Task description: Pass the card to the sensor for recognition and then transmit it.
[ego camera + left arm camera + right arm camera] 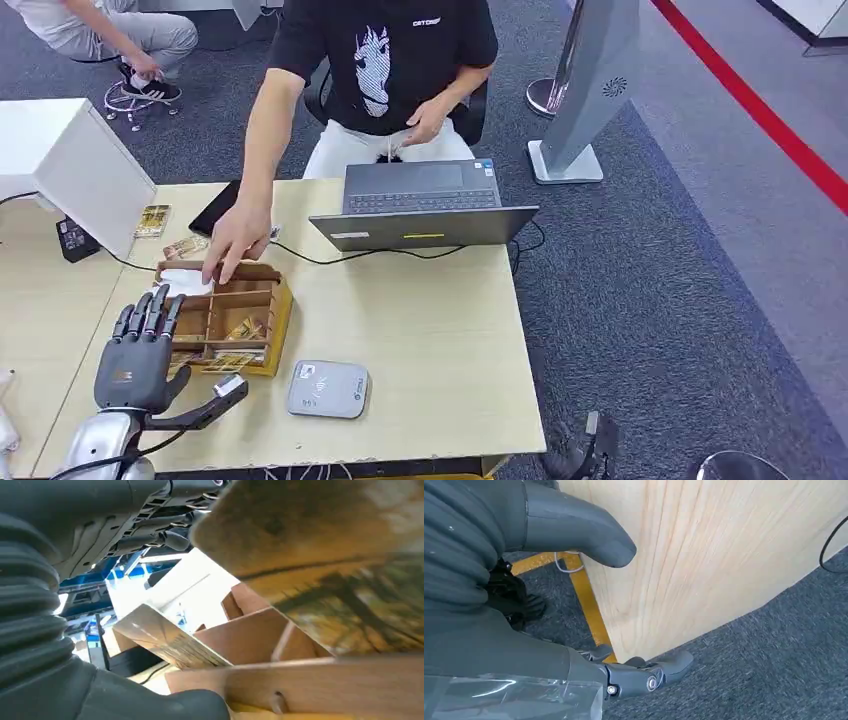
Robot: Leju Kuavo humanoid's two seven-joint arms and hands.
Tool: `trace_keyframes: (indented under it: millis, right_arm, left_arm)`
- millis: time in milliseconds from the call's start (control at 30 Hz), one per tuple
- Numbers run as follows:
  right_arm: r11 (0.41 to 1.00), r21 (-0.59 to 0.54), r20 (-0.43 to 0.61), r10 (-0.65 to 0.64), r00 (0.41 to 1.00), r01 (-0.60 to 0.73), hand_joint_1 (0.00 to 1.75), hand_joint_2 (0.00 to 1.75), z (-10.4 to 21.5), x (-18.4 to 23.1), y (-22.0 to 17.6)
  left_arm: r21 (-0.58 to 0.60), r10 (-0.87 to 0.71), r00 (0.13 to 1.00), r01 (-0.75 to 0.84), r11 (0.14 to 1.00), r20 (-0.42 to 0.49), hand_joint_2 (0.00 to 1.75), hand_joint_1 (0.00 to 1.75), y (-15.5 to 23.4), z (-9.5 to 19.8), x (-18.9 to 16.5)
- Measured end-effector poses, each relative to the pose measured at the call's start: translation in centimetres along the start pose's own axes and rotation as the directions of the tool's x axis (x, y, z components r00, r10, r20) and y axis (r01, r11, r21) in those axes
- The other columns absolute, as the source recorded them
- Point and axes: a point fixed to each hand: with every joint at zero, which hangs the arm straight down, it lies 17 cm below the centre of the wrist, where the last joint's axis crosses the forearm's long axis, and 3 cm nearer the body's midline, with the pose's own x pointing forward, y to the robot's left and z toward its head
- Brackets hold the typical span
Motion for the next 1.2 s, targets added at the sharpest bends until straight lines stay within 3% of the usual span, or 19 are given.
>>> trace_keyframes:
  millis: [233,267,300,1200]
  right_arm:
    - [1.000,-0.002,0.001,-0.008,1.000,0.008,0.00,1.75,0.0,0.0,0.0]
    - [1.000,-0.002,0.001,-0.008,1.000,0.008,0.00,1.75,0.0,0.0,0.0]
    - [1.000,-0.002,0.001,-0.007,1.000,0.007,0.00,1.75,0.0,0.0,0.0]
    - [1.000,-0.001,0.001,-0.007,1.000,0.007,0.00,1.75,0.0,0.0,0.0]
  left_arm:
    - [-0.008,0.005,1.000,-0.005,1.000,0.007,1.75,0.00,-0.5,0.2,0.3]
    - [-0.009,0.005,1.000,-0.005,1.000,0.007,1.75,0.14,-0.6,0.2,0.3]
    - [-0.011,0.006,1.000,-0.006,1.000,0.007,1.75,1.75,-0.6,0.2,0.3]
    - [-0.021,0.011,1.000,-0.011,1.000,0.023,1.75,1.75,-1.1,0.8,0.4]
